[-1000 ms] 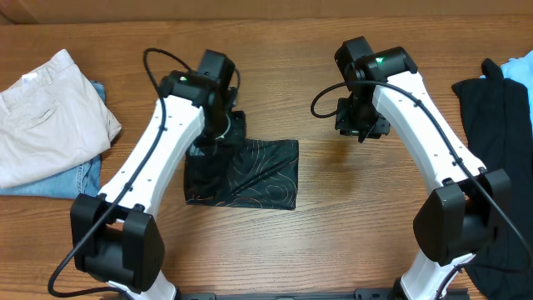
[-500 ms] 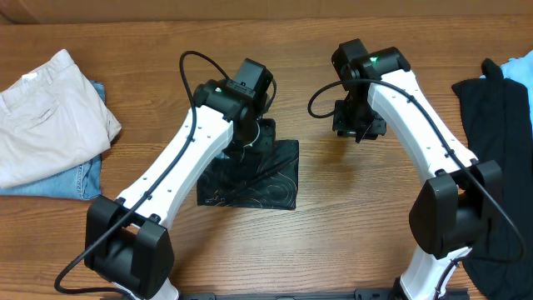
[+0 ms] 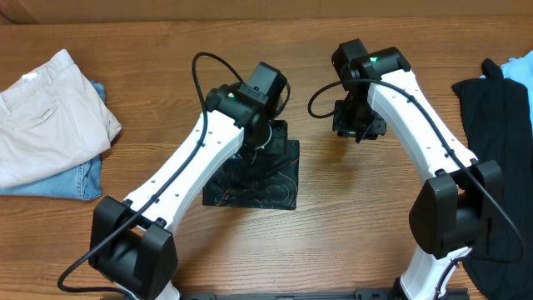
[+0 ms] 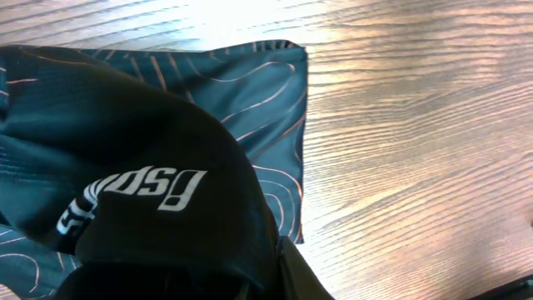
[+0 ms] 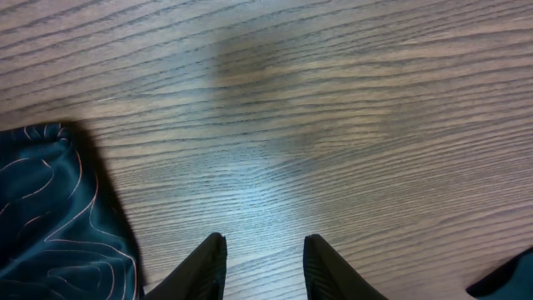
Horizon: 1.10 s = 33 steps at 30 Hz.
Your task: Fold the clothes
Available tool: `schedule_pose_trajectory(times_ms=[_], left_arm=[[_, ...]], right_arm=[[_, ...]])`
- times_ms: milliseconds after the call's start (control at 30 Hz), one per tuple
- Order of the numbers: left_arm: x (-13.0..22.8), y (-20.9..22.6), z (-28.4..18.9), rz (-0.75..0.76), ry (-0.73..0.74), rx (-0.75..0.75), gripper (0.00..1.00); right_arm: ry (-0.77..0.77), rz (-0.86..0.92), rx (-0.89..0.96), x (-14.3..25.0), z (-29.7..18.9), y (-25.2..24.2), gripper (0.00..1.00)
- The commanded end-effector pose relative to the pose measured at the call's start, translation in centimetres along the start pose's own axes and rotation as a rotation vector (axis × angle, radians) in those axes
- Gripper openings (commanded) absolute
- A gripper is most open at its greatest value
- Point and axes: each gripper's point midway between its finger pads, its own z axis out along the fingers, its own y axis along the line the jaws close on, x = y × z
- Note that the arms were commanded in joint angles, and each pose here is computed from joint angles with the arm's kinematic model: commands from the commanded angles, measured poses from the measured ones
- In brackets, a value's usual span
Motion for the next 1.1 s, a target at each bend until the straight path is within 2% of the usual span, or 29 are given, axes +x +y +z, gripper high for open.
schedule_pose_trajectory(times_ms=[0,67,167,333,533,667,800,967,1067], left_arm=[[-0.3,-0.9,0.0,0.008,-0.008,0.011,0.13],[-0.3,-0.9,0.0,0.008,-0.007,0.013,0.23],[-0.3,-1.0,0.0,0.008,-0.008,0.014,0.28],[-0.5,-0.3,0.0,0.012,-0.020,-0.020,0.28],[-1.7,4.1,-0.7,-0.071,-0.040,-0.119,0.27],[-3.0,9.4,-1.8,-0.172,-0.055,-0.190,0.28],[-4.3,15.3,-3.2,-0.287,-0.091,-0.241,0.30],[-4.5,18.9,-3.7,-0.353,-0.091,-0.269,0.30],[-4.4,19.9,-3.2,-0.361,-0.074,-0.276,0.31]], right_arm=[[0.000,-0.002,0.001,0.0,0.0,-0.1,0.34],[0.001,-0.002,0.001,0.0,0.0,-0.1,0.34],[0.001,-0.002,0.001,0.0,0.1,-0.1,0.34],[0.002,-0.002,0.001,0.1,0.1,-0.1,0.34],[0.009,-0.056,-0.044,0.1,0.0,0.8,0.34],[0.034,-0.201,-0.234,0.9,-0.5,4.6,0.34],[0.016,-0.350,-0.431,2.5,-1.9,10.7,0.34],[-0.037,-0.456,-0.479,4.1,-2.6,15.6,0.34],[-0.049,-0.487,-0.495,5.1,-2.3,18.0,0.39]])
